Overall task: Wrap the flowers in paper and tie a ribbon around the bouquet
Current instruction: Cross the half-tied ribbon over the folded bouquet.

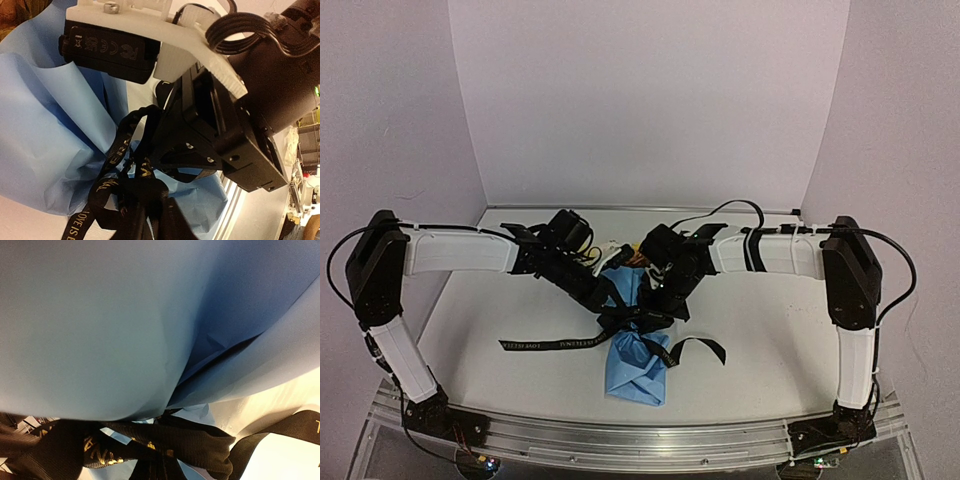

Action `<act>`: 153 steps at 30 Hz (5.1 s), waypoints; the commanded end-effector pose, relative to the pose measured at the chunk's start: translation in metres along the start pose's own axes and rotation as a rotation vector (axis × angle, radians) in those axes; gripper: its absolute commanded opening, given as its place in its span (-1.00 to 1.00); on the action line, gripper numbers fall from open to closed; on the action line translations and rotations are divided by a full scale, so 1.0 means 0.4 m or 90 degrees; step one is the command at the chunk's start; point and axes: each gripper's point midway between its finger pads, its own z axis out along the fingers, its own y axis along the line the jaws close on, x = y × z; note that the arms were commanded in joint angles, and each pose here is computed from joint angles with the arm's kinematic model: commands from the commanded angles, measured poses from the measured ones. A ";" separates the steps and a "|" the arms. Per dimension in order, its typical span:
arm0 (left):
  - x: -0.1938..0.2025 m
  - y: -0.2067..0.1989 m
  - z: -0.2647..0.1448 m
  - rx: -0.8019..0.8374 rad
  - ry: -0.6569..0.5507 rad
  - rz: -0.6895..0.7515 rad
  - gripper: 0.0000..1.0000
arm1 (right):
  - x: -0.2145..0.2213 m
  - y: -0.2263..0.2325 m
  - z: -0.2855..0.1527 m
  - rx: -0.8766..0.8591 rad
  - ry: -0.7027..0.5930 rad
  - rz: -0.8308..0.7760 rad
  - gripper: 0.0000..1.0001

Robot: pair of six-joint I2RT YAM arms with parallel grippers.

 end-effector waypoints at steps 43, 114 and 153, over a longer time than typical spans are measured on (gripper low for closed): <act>0.176 0.070 -0.020 -0.161 -0.015 -0.060 -0.62 | -0.057 0.016 -0.012 0.005 -0.043 0.000 -1.00; -0.034 -0.035 -0.019 -0.008 -0.142 0.130 -1.00 | -0.081 0.046 -0.022 -0.077 -0.132 -0.035 -1.00; 0.031 0.057 0.076 -0.054 -0.039 0.043 -1.00 | -0.088 0.075 -0.062 -0.184 -0.237 -0.104 -0.80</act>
